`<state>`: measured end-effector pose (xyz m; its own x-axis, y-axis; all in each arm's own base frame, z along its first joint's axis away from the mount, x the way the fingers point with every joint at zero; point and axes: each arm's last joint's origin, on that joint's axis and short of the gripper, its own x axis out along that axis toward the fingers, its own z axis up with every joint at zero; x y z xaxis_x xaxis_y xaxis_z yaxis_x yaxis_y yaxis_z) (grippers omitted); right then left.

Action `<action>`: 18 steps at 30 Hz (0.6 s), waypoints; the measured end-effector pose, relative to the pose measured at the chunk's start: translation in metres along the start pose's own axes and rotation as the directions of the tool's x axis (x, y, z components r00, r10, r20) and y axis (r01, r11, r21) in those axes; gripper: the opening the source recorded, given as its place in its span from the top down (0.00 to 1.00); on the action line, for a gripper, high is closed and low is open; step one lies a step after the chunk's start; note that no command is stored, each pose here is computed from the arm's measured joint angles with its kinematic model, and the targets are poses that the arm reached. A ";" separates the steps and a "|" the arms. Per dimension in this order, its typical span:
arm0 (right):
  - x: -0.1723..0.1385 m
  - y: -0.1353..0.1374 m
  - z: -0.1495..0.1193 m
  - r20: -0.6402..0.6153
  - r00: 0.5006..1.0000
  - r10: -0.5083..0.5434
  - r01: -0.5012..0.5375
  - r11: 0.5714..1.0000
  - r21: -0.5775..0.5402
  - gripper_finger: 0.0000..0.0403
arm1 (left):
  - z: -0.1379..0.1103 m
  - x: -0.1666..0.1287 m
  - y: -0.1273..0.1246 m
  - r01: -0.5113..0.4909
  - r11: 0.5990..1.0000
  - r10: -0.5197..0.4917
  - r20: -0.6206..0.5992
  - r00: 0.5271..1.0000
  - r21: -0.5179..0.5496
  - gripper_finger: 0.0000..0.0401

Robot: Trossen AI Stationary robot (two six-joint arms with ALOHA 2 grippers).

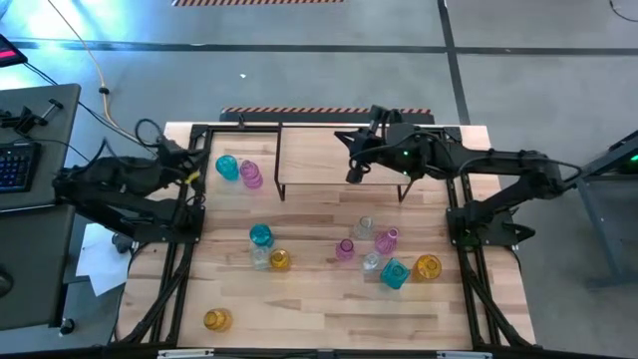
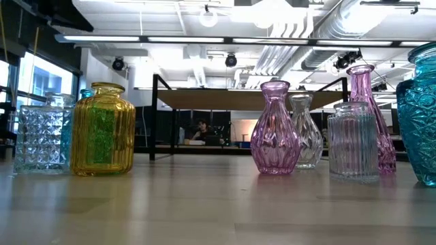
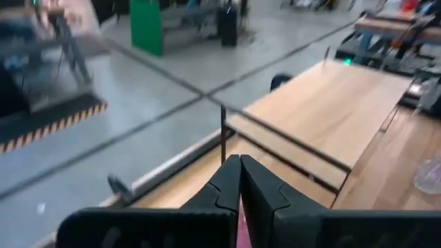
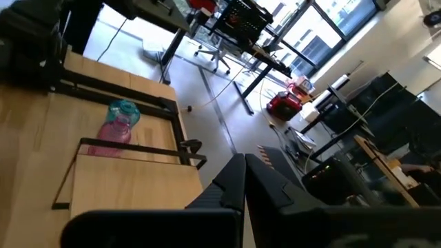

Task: Sort vases onto shelf
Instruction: Put the top blue vase on the shelf

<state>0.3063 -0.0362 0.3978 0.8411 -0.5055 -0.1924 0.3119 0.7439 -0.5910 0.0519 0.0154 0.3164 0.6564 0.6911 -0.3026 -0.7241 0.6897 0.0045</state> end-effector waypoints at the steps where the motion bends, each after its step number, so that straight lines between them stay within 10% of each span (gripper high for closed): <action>1: 0.001 0.000 -0.001 -0.007 1.000 0.001 -0.001 1.000 -0.009 1.00 | -0.002 0.002 -0.002 -0.002 1.000 0.002 -0.029 1.000 0.000 0.99; 10: -0.001 0.000 -0.002 -0.015 1.000 0.006 -0.006 1.000 -0.014 1.00 | -0.012 0.031 -0.030 -0.012 0.989 0.040 -0.195 0.980 0.144 0.99; 18: -0.001 0.004 -0.010 -0.090 0.995 0.047 -0.049 0.999 -0.018 1.00 | 0.006 0.060 -0.050 -0.132 0.939 0.172 -0.101 0.980 0.319 0.99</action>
<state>0.3024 -0.0367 0.3880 0.8119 -0.5069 -0.2897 0.2622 0.7599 -0.5948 0.1284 0.0239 0.3040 0.4968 0.7741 -0.3924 -0.6989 0.6249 0.3479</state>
